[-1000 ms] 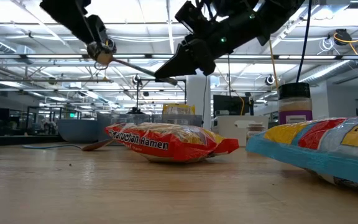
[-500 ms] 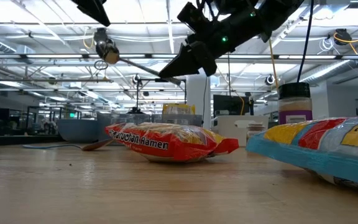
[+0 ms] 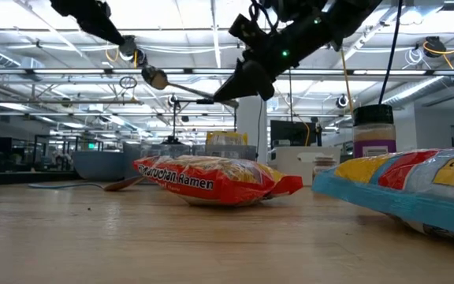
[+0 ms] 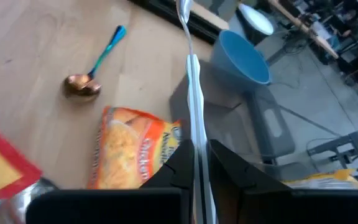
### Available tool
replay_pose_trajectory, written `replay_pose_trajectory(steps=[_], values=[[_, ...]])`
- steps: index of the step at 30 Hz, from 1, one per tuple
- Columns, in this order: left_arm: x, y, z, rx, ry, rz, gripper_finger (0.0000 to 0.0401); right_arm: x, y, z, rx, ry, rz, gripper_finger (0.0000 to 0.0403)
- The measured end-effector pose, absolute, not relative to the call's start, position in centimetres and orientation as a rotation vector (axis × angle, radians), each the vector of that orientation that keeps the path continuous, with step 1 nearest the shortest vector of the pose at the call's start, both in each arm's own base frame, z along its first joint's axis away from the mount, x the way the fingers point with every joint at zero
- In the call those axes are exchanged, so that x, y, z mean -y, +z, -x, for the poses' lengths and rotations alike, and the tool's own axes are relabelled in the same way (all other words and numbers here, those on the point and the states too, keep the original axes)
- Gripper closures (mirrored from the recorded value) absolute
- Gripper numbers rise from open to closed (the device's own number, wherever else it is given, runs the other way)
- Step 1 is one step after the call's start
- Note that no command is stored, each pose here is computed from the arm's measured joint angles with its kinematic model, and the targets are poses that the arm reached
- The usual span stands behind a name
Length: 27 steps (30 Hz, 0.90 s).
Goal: Pick & Place Food Item
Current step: Put the blue patterned spoon into the left black bin
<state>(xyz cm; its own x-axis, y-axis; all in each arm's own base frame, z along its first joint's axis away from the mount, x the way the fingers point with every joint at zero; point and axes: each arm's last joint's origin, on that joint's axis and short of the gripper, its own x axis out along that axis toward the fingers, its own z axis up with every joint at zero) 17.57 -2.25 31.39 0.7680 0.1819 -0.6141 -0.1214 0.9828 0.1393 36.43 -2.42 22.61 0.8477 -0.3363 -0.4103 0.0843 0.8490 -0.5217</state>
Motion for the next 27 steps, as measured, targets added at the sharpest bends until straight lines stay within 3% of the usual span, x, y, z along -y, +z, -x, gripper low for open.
replay_pose_trajectory(steps=[11,16,22,27], values=[[1.6,26.9,-16.0,-0.484,0.294,-0.082,0.0155,4.5,22.4,-36.1,-0.274,-0.072,0.347,0.0386],[1.5,26.0,-15.8,-0.363,0.323,-0.059,0.0155,4.4,20.8,-33.9,-0.028,-0.005,0.254,0.0386],[1.8,25.0,-16.3,-0.122,0.227,-0.053,0.0155,3.8,20.0,-30.9,0.235,0.058,0.158,0.0386],[1.9,24.2,-16.1,0.104,0.109,-0.055,0.0155,2.8,20.1,-30.8,0.259,0.091,0.132,0.0386]])
